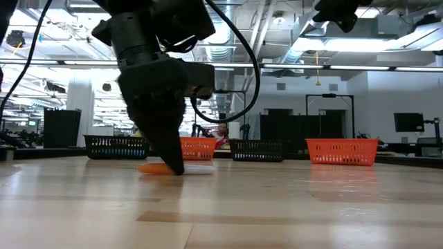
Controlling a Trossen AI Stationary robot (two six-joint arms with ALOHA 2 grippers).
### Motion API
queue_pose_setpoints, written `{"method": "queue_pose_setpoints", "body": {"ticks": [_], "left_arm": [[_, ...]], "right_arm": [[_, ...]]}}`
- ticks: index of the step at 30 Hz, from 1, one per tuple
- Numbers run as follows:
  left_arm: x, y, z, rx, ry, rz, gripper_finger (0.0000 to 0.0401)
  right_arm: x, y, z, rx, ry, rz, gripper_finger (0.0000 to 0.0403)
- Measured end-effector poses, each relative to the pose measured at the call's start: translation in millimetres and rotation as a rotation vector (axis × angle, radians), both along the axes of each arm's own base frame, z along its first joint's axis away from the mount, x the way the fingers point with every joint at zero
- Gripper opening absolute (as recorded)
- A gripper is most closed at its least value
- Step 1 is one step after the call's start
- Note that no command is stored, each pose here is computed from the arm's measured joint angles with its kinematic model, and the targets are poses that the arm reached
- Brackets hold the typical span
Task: Pick & Place Markers
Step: Put the orange small highlighter pen into the left orange bin
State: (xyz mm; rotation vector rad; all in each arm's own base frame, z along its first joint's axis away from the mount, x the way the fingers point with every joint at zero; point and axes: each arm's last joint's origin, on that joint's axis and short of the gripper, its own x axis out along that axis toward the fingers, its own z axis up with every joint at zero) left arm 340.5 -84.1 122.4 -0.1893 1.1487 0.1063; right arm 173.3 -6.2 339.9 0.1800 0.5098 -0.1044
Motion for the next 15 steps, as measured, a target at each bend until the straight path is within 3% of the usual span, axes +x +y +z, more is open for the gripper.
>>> {"method": "queue_pose_setpoints", "body": {"ticks": [6,15], "left_arm": [[8,17,13,0.069,-0.115,0.089,0.0057],[23,62,71,0.065,-0.464,0.225,0.0067]], "right_arm": [[-10,-6,-6,-0.016,0.083,-0.075,0.0118],[-37,-9,-11,0.104,0.134,-0.184,0.0118]]}}
